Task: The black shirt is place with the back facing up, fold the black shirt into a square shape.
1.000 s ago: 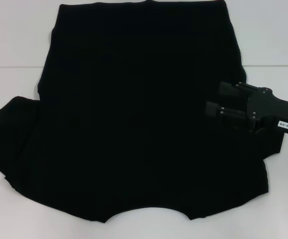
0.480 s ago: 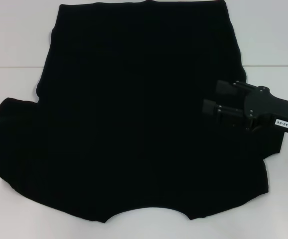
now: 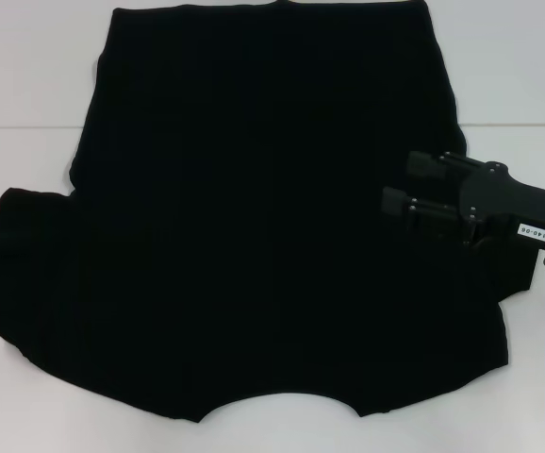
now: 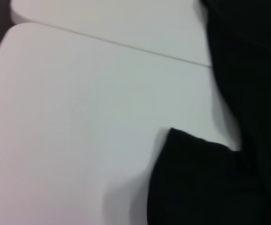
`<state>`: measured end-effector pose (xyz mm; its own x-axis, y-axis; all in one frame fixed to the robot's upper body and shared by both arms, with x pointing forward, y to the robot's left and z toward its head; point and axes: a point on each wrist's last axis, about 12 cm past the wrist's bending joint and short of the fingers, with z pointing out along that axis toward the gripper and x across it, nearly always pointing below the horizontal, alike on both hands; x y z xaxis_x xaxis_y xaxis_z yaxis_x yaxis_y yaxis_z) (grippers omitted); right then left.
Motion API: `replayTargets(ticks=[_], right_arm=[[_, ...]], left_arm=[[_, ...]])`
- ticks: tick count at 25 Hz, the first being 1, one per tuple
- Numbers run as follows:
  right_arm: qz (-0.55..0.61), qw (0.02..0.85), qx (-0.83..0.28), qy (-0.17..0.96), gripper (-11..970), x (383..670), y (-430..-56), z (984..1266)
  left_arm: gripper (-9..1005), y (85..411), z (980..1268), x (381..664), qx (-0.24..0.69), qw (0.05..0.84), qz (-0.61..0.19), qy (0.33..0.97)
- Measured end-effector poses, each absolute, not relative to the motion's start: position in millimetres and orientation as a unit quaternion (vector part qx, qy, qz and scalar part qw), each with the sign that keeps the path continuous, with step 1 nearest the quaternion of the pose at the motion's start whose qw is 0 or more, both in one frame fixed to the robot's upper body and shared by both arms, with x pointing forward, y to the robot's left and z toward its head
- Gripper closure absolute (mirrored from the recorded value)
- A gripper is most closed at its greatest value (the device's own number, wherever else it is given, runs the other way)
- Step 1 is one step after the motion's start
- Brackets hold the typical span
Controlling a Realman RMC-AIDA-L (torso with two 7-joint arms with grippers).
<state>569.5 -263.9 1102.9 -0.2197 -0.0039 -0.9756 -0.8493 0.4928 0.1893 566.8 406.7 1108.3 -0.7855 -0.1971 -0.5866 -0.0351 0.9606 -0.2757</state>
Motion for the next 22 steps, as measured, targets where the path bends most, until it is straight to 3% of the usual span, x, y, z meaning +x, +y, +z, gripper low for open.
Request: replayTargets(ticks=[5, 12, 22], right_arm=[[0.391, 0.539, -0.316, 0.675, 140, 569.6, -264.3, 1103.1], [0.39, 0.539, -0.318, 0.675, 140, 567.7, -266.3, 1102.0], [0.389, 0.541, -0.317, 0.675, 140, 566.4, -267.8, 1101.3]], left_arm=[[997, 384.9, 1115.4, 581.2, -0.029, 0.328, -0.155, 0.931], [996, 327.2, 1124.2, 608.3, 0.06, 0.332, -0.201, 0.92], [997, 267.9, 1111.8, 605.7, 0.196, 0.329, -0.245, 0.891]])
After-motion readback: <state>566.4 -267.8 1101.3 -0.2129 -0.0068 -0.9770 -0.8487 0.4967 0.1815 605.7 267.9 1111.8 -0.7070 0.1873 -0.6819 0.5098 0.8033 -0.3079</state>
